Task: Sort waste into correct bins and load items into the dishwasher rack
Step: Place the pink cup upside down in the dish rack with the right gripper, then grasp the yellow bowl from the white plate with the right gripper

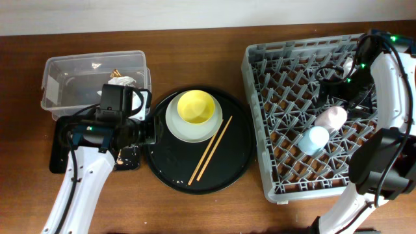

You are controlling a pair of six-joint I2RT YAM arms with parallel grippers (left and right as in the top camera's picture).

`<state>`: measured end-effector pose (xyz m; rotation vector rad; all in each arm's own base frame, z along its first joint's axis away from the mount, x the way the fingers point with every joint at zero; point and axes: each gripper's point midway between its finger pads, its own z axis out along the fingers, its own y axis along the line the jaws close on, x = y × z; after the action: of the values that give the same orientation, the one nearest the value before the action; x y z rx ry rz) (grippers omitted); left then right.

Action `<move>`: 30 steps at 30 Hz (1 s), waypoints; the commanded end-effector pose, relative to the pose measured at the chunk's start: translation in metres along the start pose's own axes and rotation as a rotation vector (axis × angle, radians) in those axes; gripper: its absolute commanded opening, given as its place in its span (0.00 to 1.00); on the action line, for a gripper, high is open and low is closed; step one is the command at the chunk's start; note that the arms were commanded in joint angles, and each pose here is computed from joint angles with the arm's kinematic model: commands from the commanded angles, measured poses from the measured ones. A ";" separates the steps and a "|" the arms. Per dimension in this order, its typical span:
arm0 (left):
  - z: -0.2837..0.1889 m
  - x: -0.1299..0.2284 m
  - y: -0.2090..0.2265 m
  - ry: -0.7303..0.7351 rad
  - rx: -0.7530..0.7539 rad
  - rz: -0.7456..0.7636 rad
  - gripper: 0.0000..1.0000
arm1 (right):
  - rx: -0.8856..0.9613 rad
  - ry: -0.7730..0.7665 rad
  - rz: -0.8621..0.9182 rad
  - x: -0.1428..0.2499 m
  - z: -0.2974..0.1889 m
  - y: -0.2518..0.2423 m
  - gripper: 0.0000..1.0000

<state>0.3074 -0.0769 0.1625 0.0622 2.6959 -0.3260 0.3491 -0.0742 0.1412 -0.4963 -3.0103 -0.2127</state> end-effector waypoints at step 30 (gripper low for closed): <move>-0.025 0.029 0.103 0.062 -0.269 -0.327 0.74 | -0.069 -0.087 -0.548 0.037 0.149 0.315 0.43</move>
<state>0.2822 0.0275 0.1468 -0.4432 2.7955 -0.0571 0.4061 0.2557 0.0451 0.4216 -3.1569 -0.3504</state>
